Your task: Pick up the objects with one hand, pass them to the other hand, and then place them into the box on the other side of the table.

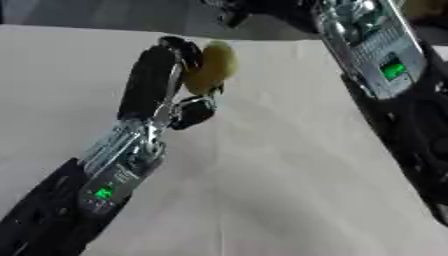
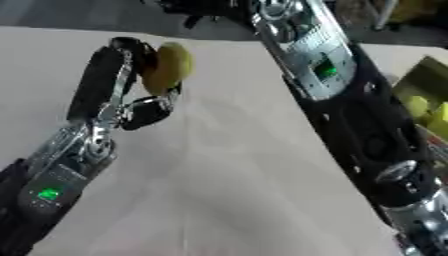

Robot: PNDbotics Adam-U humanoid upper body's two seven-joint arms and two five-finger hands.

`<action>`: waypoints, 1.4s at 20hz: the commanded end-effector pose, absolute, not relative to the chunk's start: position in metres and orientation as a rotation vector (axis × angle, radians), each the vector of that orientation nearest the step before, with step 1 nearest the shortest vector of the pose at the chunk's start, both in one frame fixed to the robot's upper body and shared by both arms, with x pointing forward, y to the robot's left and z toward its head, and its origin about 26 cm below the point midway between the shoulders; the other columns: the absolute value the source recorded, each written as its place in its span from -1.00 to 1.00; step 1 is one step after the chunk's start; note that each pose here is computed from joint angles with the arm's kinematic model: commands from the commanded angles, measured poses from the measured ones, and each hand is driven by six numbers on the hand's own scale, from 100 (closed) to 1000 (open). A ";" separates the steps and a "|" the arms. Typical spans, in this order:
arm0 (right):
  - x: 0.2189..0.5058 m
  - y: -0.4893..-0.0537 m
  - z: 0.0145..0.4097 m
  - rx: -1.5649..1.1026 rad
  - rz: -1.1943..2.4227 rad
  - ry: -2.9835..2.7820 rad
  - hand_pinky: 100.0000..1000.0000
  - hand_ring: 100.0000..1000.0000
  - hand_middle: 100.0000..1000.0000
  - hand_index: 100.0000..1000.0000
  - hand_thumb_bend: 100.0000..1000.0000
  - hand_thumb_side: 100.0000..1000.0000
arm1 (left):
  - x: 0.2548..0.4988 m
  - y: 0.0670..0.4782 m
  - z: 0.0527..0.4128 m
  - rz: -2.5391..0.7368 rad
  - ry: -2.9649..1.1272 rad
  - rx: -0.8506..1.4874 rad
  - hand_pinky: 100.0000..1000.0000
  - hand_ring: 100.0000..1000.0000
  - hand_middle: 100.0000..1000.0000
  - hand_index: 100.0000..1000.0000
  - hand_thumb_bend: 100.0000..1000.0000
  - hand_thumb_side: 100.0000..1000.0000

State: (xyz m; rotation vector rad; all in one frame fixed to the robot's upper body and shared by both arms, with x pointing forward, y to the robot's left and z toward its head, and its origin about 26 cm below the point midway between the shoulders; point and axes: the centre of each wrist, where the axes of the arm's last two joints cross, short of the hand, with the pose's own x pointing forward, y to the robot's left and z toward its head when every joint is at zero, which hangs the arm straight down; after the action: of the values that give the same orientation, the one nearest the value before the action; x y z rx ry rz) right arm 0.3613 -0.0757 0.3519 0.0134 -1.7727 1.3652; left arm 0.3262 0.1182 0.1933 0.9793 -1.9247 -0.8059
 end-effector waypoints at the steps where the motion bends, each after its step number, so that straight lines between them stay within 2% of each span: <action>1: 0.356 -0.086 0.376 -0.028 1.410 -1.782 0.53 0.90 0.60 0.94 -1.00 0.28 | 0.330 0.126 0.198 -0.789 -1.933 1.037 -0.21 -0.16 -0.27 -0.34 -0.78 -1.00; 7: 0.345 -0.093 0.404 -0.124 1.518 -1.790 0.57 0.93 0.59 0.91 -0.90 0.27 | 0.334 0.129 0.190 -0.786 -1.918 1.075 -0.21 -0.16 -0.27 -0.34 -0.76 -1.00; 11: 0.348 -0.093 0.407 -0.165 1.565 -1.729 0.54 0.92 0.55 0.86 -0.78 -0.02 | 0.335 0.131 0.189 -0.770 -1.912 1.087 -0.22 -0.16 -0.28 -0.35 -0.76 -1.00; 12: 0.349 -0.092 0.406 -0.169 1.570 -1.714 0.53 0.91 0.55 0.86 -0.75 -0.15 | 0.335 0.131 0.189 -0.766 -1.911 1.089 -0.22 -0.16 -0.28 -0.35 -0.76 -1.00; 20: 0.362 -0.091 0.394 -0.152 1.611 -1.570 0.48 0.86 0.56 0.89 -0.74 -0.08 | 0.336 0.129 0.188 -0.718 -1.938 1.111 -0.23 -0.17 -0.29 -0.35 -0.76 -1.00; 24: 0.373 -0.096 0.381 -0.132 1.632 -1.490 0.47 0.65 0.53 0.89 -0.75 0.01 | 0.338 0.127 0.187 -0.707 -1.955 1.131 -0.23 -0.17 -0.29 -0.34 -0.76 -1.00; 28: 0.379 -0.095 0.374 -0.115 1.682 -1.427 0.47 0.57 0.53 0.90 -0.72 -0.02 | 0.342 0.122 0.183 -0.689 -1.956 1.138 -0.24 -0.17 -0.29 -0.34 -0.76 -1.00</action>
State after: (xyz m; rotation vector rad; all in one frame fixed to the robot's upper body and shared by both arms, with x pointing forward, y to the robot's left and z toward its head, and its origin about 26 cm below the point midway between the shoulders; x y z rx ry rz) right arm 0.3798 -0.0895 0.3642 -0.1139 -1.5203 1.6766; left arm 0.3404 0.1231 0.1743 1.1185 -1.9254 -0.7168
